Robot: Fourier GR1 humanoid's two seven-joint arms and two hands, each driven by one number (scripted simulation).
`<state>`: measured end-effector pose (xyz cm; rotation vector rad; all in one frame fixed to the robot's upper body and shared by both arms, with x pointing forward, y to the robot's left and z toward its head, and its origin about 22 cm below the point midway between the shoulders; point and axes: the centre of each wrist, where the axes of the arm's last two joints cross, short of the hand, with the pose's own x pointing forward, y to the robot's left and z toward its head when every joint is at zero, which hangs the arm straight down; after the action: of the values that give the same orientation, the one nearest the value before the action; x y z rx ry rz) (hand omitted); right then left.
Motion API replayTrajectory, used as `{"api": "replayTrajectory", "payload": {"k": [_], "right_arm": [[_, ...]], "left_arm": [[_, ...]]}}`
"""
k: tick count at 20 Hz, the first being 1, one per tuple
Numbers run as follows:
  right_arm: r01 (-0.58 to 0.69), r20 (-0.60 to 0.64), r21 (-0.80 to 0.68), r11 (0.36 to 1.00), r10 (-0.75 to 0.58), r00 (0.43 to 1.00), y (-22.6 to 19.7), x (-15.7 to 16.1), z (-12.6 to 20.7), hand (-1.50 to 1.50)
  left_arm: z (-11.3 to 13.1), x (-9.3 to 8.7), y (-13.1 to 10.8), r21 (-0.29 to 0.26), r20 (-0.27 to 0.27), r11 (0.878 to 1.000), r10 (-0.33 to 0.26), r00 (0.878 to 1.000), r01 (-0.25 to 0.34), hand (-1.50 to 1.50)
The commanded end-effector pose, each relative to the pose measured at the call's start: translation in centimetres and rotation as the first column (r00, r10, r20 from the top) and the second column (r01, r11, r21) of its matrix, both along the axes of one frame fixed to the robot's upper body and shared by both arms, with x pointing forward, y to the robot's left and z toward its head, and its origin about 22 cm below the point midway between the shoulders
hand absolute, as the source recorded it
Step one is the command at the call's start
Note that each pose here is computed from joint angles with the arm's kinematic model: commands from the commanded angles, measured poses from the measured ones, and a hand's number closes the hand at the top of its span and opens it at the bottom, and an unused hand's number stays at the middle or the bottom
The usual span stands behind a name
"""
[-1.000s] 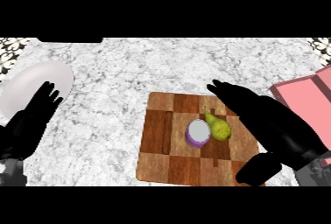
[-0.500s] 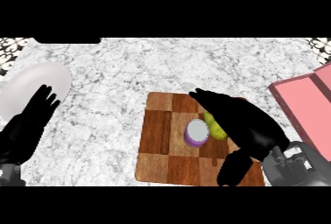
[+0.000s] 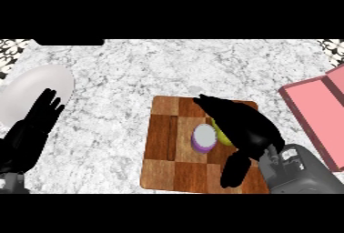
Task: Pick the can from the cutting board and place it in the cardboard box
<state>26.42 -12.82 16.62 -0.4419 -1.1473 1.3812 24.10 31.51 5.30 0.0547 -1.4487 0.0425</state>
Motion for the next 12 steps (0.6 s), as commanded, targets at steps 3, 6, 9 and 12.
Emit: {"api": "replayTrajectory", "payload": {"k": [3, 6, 9, 12], "right_arm": [[-0.008, 0.001, -0.040, 0.999, 0.008, 1.000, 0.0, -0.5, -1.6, -1.50], [0.000, 0.031, -0.017, 1.000, 0.001, 1.000, 0.9, -0.5, 0.1, -1.50], [-0.016, 0.043, -0.064, 0.998, 0.019, 0.999, 0.4, 1.4, -1.9, -1.50], [0.008, 0.050, -0.087, 0.996, -0.004, 0.999, 1.8, -0.4, -1.5, -1.50]], "left_arm": [[-0.1, -0.7, 1.6, 0.010, -0.002, 1.000, 0.006, 1.000, -0.006, 0.00], [0.4, -0.4, 1.9, 0.000, -0.002, 1.000, 0.008, 1.000, -0.008, 0.00], [0.7, 1.3, -0.1, -0.011, -0.007, 1.000, 0.001, 1.000, -0.001, 0.00], [0.0, -0.1, 0.7, 0.006, -0.016, 1.000, -0.007, 1.000, 0.007, 0.00]]}}
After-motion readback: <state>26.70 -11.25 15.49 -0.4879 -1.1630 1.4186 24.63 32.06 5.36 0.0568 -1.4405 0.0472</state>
